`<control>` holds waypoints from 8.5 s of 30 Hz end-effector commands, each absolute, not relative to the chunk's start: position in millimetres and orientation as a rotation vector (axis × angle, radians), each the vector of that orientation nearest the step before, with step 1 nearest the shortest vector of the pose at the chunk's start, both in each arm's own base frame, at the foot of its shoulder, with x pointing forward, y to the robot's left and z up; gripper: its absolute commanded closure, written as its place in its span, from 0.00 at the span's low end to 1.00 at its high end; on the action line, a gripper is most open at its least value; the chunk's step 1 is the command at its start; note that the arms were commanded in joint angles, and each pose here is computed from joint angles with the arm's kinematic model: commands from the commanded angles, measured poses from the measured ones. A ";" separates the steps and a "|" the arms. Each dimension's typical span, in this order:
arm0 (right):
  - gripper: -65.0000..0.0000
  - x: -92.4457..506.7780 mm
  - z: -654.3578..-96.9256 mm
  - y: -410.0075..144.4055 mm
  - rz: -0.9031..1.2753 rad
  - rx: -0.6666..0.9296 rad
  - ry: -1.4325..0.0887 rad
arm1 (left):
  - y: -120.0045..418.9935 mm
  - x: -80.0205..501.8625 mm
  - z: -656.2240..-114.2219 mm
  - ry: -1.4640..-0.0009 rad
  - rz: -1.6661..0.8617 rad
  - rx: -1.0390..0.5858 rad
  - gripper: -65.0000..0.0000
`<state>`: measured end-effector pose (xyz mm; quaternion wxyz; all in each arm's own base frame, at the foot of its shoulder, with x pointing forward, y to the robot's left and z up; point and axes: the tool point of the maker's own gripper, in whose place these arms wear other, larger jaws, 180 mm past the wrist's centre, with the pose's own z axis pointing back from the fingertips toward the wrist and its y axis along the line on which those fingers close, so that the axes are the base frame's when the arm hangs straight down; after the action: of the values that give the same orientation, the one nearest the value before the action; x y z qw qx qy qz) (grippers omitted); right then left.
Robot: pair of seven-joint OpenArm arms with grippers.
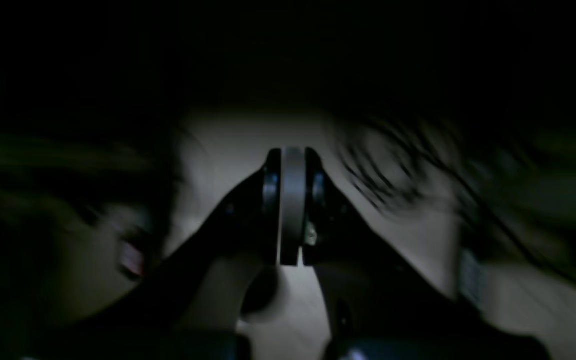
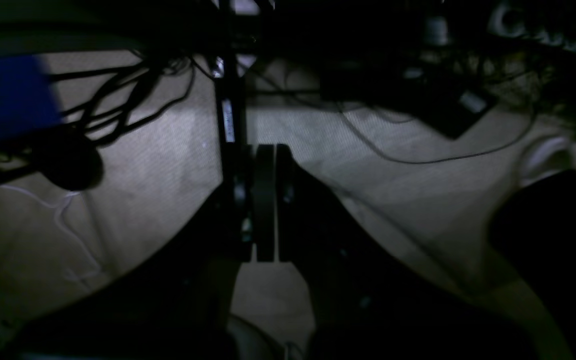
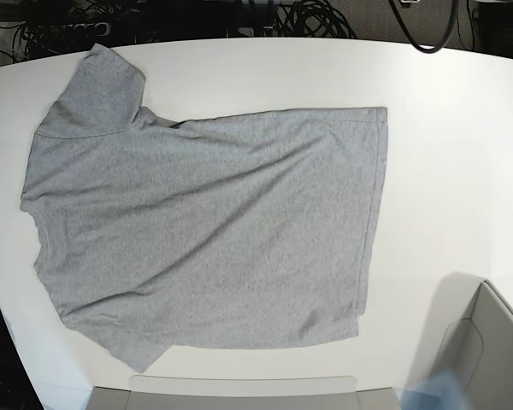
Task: Fold the T-shirt properly
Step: 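Move both grippers down to the shirt's shoulder and hem corners, then grasp the grey shirt's edge corners with both grippers, then lift the held edge and fold it over the shirt body, then lower the folded edge onto the shirt and open both grippers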
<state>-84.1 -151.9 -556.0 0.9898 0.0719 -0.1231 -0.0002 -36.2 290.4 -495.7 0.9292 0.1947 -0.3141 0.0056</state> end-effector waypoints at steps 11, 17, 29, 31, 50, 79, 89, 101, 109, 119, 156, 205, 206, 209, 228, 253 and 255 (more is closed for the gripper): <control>1.00 -102.6 -477.9 -160.9 0.009 0.231 -0.286 | 311.3 -14.7 -382.6 -0.831 -0.106 0.507 1.00; 1.00 -32.0 -430.3 -176.9 0.004 0.198 -0.499 | 319.9 44.8 -308.9 -1.051 -0.159 0.602 1.00; 1.00 108.4 -326.1 -165.9 0.071 0.221 -0.964 | 295.5 145.8 -212.4 -1.494 -0.168 0.660 1.00; 1.00 122.1 -321.9 -165.3 0.084 0.224 -1.000 | 295.5 158.6 -203.0 -1.552 -0.149 0.670 1.00; 0.93 168.9 -296.8 -169.5 0.173 0.217 -1.139 | 211.5 217.8 -191.3 -1.783 -0.249 0.349 0.68; 0.67 125.4 -368.8 -308.8 -0.565 0.318 -0.846 | 153.7 208.5 -251.7 -1.551 -0.241 0.110 0.61; 0.67 124.5 -402.6 -295.1 -0.613 0.373 -0.772 | 155.0 207.9 -254.4 -1.539 -0.269 0.109 0.61; 0.67 121.9 -435.5 -272.4 -0.649 0.448 -0.664 | 160.7 207.8 -272.0 -1.445 -0.243 0.121 0.61; 0.67 130.6 -416.5 -245.9 -0.590 0.493 -0.696 | 183.8 224.5 -292.6 -1.283 0.180 -0.187 0.61; 0.67 124.8 -409.4 -251.2 -0.559 0.469 -0.694 | 227.9 222.2 -354.5 -0.826 0.627 -0.502 0.57; 1.00 155.5 -391.3 -242.9 -0.363 0.344 -0.758 | 189.2 197.3 -437.9 -0.495 0.551 -0.475 1.00; 1.00 245.3 -307.0 -231.6 0.122 0.005 -0.871 | 237.0 257.4 -357.9 -0.694 0.583 -0.476 1.00; 1.00 249.9 -305.1 -230.0 0.128 -0.002 -0.881 | 239.9 262.3 -355.9 -0.706 0.573 -0.455 1.00; 1.00 261.4 -300.4 -229.9 0.115 -0.015 -0.909 | 247.5 274.4 -350.0 -0.735 0.550 -0.400 1.00; 1.00 330.5 -309.4 -247.8 0.036 0.027 -0.934 | 242.5 339.7 -346.6 -0.763 0.520 -0.397 1.00; 1.00 401.9 -310.4 -263.4 0.033 0.013 -0.967 | 264.1 380.0 -364.8 -0.764 0.644 -0.415 0.95; 0.99 402.9 -310.6 -263.7 0.031 0.015 -0.967 | 264.2 379.9 -364.8 -0.764 0.645 -0.415 0.82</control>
<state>389.8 -257.8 -335.3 0.9026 0.0148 -0.4302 0.0114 366.7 256.0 -384.7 0.8663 -0.1998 -0.3338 0.3132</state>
